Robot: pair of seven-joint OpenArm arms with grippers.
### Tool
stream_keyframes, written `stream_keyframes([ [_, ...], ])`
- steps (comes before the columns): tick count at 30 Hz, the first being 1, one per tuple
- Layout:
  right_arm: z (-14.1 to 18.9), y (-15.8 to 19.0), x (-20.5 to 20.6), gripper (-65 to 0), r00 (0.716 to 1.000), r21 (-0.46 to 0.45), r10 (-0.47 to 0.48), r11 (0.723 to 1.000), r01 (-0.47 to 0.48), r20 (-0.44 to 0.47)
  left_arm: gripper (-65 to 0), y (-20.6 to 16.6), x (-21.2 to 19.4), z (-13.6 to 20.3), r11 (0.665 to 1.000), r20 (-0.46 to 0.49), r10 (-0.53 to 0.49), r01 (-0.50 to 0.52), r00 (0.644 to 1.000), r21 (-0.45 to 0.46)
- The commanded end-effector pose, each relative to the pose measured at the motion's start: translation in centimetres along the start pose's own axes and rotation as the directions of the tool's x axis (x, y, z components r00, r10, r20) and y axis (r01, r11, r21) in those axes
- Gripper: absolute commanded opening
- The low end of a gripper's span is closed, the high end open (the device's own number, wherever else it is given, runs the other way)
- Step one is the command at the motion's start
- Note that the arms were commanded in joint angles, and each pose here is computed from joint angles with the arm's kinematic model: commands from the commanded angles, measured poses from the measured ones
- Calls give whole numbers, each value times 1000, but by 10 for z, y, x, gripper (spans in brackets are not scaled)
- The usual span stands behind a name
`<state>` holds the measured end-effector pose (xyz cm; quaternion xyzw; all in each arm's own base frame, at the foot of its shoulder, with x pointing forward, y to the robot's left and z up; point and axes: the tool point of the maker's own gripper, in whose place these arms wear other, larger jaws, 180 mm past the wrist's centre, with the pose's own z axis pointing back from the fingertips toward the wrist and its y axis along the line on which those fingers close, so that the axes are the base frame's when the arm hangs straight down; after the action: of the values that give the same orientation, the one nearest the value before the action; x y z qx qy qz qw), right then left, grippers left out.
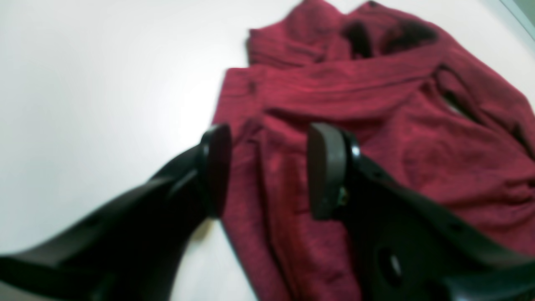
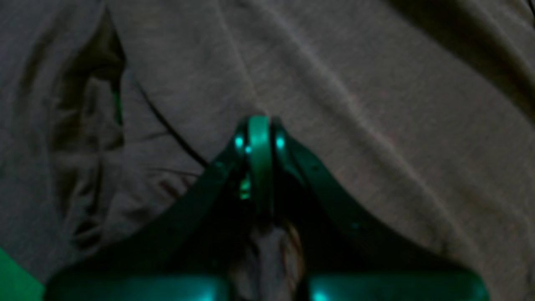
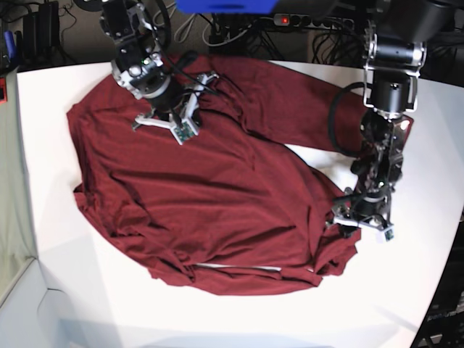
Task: Layout the t-shirt on the table in an organized manner, then fold the t-shirt properly
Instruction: 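Regrasp the shirt edge with the left gripper near the hem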
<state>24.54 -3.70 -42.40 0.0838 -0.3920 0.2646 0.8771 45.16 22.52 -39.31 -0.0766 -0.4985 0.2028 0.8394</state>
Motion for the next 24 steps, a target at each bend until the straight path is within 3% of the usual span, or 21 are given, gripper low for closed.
stream_keyframes([
  [1,2,-3,13,-650,999,-3,1,1000,-1,45,-370,-3,25,-3,1000,56,-4,5,998,-12],
  [9,2,-4,13,-650,999,-6,1,1000,-1,44,-369,-1,4,-9,1000,4,16,-16,1000,9],
  [24,2,-5,11,-650,999,-7,3,1000,-3,41,-404,-12,6,-9,1000,12,24,-24,1000,-14],
])
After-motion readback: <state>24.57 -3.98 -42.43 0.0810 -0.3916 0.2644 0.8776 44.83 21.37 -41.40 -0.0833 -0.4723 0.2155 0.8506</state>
